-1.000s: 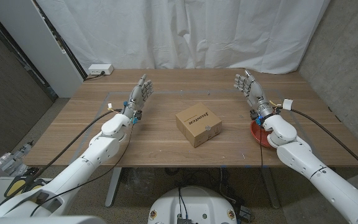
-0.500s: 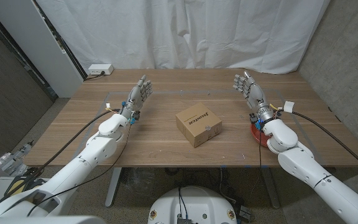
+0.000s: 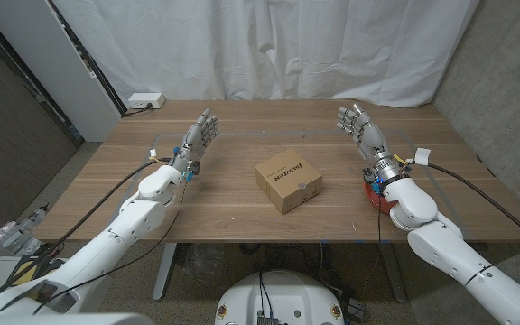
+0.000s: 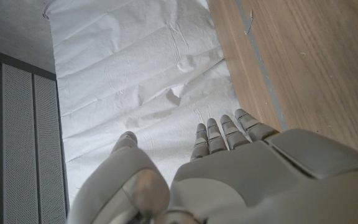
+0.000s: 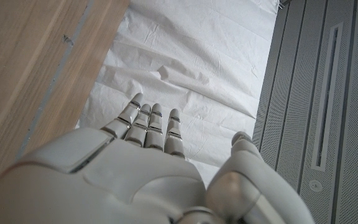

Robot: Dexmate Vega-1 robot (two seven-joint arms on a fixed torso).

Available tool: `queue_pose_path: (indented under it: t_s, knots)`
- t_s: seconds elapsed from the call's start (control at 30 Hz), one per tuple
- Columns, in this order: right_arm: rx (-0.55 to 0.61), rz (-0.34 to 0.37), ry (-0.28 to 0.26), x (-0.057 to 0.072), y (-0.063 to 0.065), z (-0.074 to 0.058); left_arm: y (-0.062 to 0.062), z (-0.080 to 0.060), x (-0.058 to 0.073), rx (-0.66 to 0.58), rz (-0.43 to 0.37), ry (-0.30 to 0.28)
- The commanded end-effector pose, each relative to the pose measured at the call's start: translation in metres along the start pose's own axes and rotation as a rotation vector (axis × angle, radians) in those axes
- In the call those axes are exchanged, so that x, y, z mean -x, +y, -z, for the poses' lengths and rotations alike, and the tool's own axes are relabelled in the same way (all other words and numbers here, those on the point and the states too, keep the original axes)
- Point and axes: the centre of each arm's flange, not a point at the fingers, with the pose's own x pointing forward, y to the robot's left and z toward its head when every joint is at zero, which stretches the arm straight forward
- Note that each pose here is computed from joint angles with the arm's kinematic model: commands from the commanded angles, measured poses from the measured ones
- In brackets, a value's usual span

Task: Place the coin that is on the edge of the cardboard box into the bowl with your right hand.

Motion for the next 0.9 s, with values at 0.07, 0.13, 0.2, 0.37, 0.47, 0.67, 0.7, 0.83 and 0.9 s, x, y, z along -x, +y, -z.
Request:
queue_pose_path:
  t_s: [0.07, 0.13, 0.2, 0.37, 0.47, 0.67, 0.7, 0.83, 0.9]
  knots:
    - [0.002, -0.002, -0.016, 0.015, 0.008, -0.01, 0.003, -0.009, 0.003, -0.02, -0.004, -0.008]
    - [0.005, -0.001, -0.02, 0.016, 0.009, -0.01, 0.003, -0.009, 0.003, -0.015, -0.004, -0.008]
    - [0.011, 0.007, -0.028, 0.018, 0.009, -0.011, 0.005, -0.008, 0.004, -0.012, -0.006, -0.007]
    - [0.021, -0.003, -0.029, 0.022, 0.01, -0.012, 0.008, -0.004, 0.008, -0.011, -0.015, 0.005]
    - [0.024, -0.001, -0.033, 0.027, 0.011, -0.014, 0.01, -0.003, 0.01, -0.008, -0.019, 0.009]
    - [0.038, -0.008, -0.035, 0.031, 0.013, -0.018, 0.007, -0.005, 0.005, 0.001, -0.01, 0.001]
    - [0.04, -0.012, -0.035, 0.032, 0.012, -0.018, 0.006, -0.006, 0.004, 0.002, -0.012, -0.001]
    - [0.053, -0.006, -0.043, 0.037, 0.012, -0.02, 0.003, -0.008, -0.002, -0.007, 0.009, -0.002]
    - [0.048, -0.005, -0.045, 0.038, 0.012, -0.02, 0.001, -0.01, -0.003, -0.013, 0.015, -0.004]
